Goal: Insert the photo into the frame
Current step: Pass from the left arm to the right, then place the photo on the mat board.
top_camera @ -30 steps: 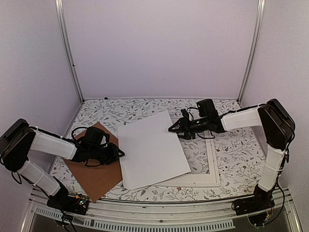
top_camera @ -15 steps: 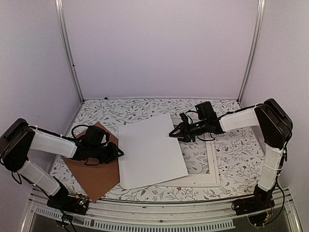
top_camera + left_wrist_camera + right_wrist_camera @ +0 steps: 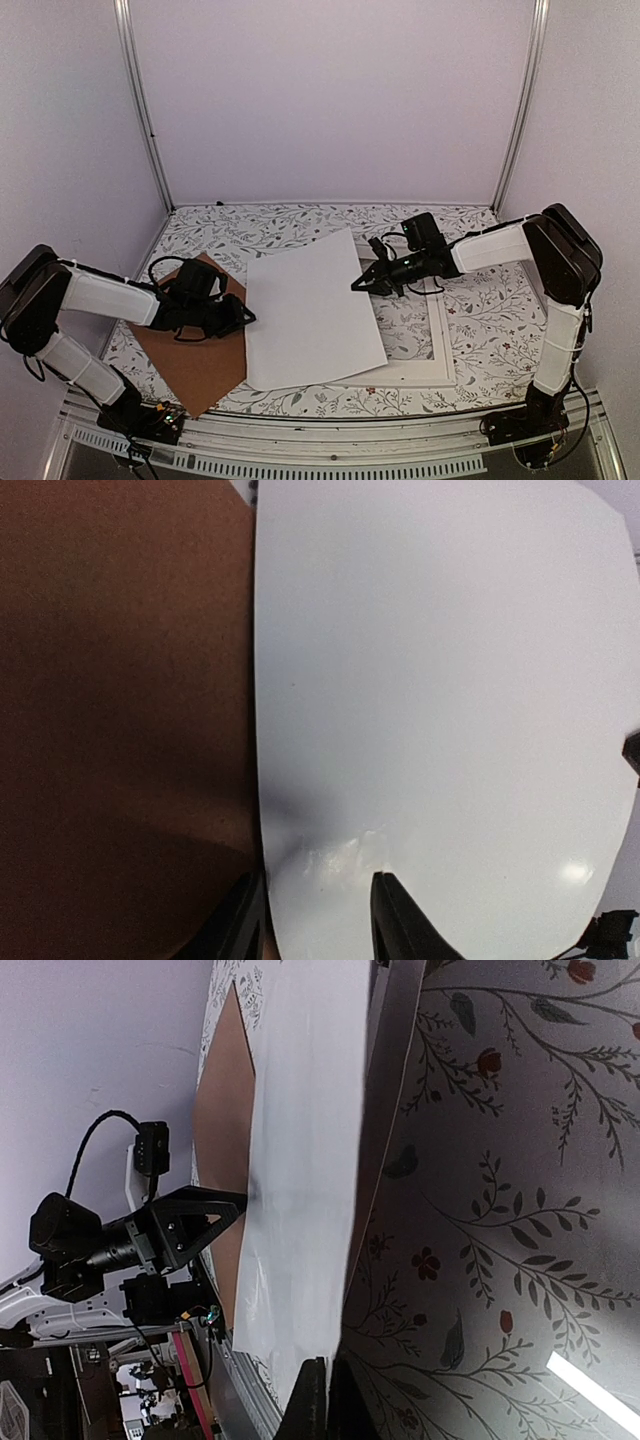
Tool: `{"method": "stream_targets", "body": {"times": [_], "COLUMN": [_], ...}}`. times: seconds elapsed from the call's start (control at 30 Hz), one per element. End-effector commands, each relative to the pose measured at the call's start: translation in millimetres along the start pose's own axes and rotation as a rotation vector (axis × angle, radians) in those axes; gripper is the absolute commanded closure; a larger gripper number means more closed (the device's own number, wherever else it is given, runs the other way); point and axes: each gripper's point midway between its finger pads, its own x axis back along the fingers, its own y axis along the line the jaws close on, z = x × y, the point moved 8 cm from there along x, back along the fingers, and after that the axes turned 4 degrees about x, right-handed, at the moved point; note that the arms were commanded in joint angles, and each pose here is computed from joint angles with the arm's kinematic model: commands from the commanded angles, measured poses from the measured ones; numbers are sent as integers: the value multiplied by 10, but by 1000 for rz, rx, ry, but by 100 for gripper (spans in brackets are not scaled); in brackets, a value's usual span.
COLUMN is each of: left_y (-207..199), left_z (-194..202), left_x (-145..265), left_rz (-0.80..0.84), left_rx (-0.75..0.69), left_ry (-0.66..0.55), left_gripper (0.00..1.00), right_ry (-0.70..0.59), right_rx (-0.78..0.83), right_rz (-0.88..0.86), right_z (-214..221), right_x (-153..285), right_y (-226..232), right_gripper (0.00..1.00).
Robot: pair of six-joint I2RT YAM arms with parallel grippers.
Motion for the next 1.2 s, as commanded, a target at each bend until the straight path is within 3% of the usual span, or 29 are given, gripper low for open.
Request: {"method": "stream_targets", "body": {"times": [0.0,0.33,0.57,0.7,0.9,1.17], "left_y": [-125,-373,-447,-483,-514,-486], "left_z": [-110,-278,-333,-346,-361,-337], "left_x": [93,374,447,454,432,393], "left_rz": [18,21,6,17,13,4], "left_rx": [-36,-114,-150,-166,-181,-186], "left_ry": [-46,-95,-103,-99,-92,-79], "left_gripper": [61,56,43,41,40,39], "right_ry": [-30,-153,-180,-180,-163,-159], "right_rx": [51,33,-24,-30,-14,1], "right_rz": [-16,60,193,266,310,221], "right_z": [-30,25,189,267,340,326], "right_x": [112,830,1324,1529,1621,1517], "right_y": [166,213,-111,-257,-346,-393], "right_gripper": [100,100,100,100,100,100]}}
